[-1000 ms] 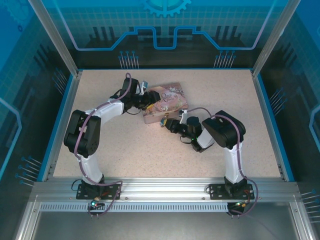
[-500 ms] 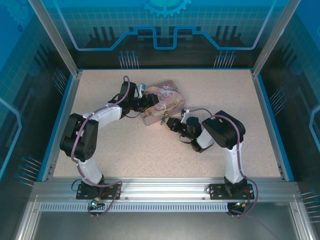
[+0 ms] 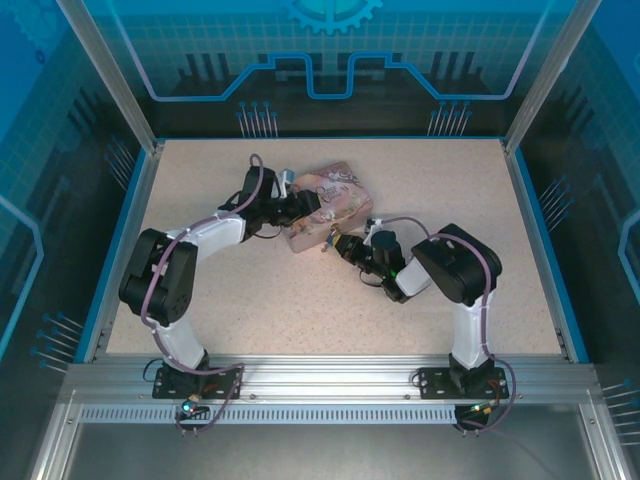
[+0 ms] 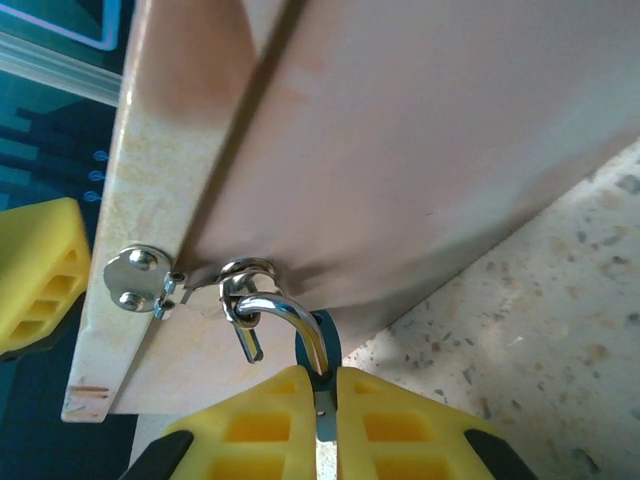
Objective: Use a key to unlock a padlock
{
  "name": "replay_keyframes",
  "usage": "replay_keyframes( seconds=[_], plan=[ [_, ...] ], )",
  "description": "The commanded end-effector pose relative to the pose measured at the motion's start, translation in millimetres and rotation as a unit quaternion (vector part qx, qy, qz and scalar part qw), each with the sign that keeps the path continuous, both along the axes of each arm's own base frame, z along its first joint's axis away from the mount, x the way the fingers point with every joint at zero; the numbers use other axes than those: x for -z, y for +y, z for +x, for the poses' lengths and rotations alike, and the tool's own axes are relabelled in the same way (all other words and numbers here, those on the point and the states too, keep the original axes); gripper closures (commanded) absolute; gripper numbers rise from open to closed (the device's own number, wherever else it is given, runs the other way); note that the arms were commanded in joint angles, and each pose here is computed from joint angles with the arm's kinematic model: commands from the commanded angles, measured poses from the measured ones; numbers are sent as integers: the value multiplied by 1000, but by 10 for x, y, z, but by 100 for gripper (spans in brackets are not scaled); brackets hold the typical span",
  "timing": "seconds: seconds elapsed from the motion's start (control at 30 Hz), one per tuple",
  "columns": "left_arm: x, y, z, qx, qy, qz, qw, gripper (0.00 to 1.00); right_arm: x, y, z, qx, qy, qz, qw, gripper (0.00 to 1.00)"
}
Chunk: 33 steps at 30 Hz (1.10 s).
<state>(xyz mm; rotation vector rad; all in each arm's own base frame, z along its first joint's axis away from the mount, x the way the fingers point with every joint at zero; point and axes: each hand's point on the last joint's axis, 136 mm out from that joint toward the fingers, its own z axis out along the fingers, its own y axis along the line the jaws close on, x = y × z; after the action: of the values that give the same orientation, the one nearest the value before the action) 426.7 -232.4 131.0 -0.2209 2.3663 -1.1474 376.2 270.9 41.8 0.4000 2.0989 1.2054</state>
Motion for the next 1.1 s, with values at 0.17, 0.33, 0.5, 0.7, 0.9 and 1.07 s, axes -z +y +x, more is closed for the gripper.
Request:
replay_keyframes(
  seconds=[0.17, 0.33, 0.5, 0.7, 0.9, 1.07],
  plan=[
    [411, 53, -273, -9, 68, 36, 997, 35, 196, -153, -53, 24, 52, -52, 997, 90],
    [480, 98, -312, -10, 72, 51, 996, 34, 125, -287, 14, 43, 50, -39, 997, 90],
    [555, 102, -376, -7, 78, 57, 995, 33, 85, -322, 62, 45, 65, -47, 996, 90],
    [585, 75, -456, -2, 77, 74, 994, 31, 18, -305, 100, 45, 76, -48, 995, 90],
    [606, 65, -459, -5, 81, 72, 994, 30, -36, -219, 73, 17, 58, -42, 997, 87],
    [602, 49, -438, -6, 81, 69, 994, 30, 123, -145, 20, -5, 61, -40, 997, 80]
  ],
)
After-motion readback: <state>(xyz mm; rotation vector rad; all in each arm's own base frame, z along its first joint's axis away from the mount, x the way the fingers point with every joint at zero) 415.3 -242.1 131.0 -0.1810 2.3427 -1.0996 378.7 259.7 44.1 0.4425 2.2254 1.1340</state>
